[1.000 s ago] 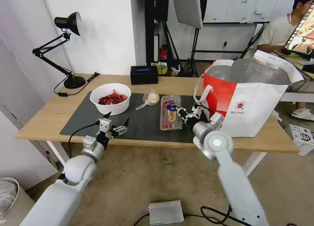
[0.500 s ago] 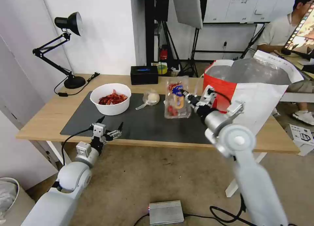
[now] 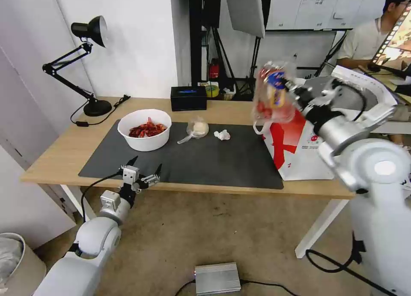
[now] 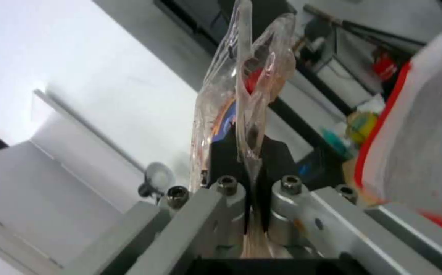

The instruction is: Pick up the trash from the table and place it into the takeout bag.

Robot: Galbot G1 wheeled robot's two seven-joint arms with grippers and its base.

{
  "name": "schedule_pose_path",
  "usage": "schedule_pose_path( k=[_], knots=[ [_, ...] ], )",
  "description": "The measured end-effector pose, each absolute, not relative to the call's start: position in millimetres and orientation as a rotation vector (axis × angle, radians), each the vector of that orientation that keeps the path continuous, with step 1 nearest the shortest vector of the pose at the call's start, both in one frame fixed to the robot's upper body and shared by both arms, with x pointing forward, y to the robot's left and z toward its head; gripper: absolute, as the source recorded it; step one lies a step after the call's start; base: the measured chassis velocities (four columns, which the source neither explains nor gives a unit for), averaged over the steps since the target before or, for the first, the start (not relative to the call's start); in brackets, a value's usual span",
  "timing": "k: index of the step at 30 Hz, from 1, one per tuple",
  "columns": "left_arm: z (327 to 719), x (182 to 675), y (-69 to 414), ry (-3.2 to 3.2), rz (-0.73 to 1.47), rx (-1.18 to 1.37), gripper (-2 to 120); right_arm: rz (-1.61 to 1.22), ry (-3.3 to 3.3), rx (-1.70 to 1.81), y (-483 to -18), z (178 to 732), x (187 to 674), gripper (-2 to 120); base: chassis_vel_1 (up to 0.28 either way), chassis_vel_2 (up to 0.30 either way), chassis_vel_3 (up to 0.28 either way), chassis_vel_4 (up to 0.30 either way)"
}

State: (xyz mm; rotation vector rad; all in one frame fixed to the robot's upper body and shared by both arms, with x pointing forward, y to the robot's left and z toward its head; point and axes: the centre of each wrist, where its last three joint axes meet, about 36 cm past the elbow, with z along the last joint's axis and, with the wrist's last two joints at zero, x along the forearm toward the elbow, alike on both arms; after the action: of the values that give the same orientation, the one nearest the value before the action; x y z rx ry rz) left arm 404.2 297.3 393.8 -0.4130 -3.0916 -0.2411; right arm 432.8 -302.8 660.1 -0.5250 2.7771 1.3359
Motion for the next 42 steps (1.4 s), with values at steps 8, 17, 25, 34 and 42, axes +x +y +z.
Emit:
schedule_pose_path(
  k=[8, 17, 25, 34, 42],
  knots=[
    [388, 399, 291, -3.082, -0.23, -0.416, 100, 1.336, 2.759, -0.427, -336, 672, 431, 1, 0.0, 0.0, 0.0, 0.0],
    [383, 397, 283, -3.073, -0.215, -0.431, 100, 1.386, 2.724, -0.202, -376, 676, 451, 1, 0.0, 0.0, 0.0, 0.0],
    [379, 396, 277, -3.069, -0.196, -0.437, 100, 1.462, 2.692, -0.039, -393, 673, 467, 1, 0.0, 0.0, 0.0, 0.0],
    [378, 396, 278, -3.071, -0.205, -0.448, 100, 1.545, 2.695, 0.148, -396, 649, 490, 1, 0.0, 0.0, 0.0, 0.0],
    [375, 393, 279, -3.076, -0.2, -0.445, 100, 1.608, 2.686, 0.215, -393, 637, 501, 1, 0.0, 0.0, 0.0, 0.0]
  ],
)
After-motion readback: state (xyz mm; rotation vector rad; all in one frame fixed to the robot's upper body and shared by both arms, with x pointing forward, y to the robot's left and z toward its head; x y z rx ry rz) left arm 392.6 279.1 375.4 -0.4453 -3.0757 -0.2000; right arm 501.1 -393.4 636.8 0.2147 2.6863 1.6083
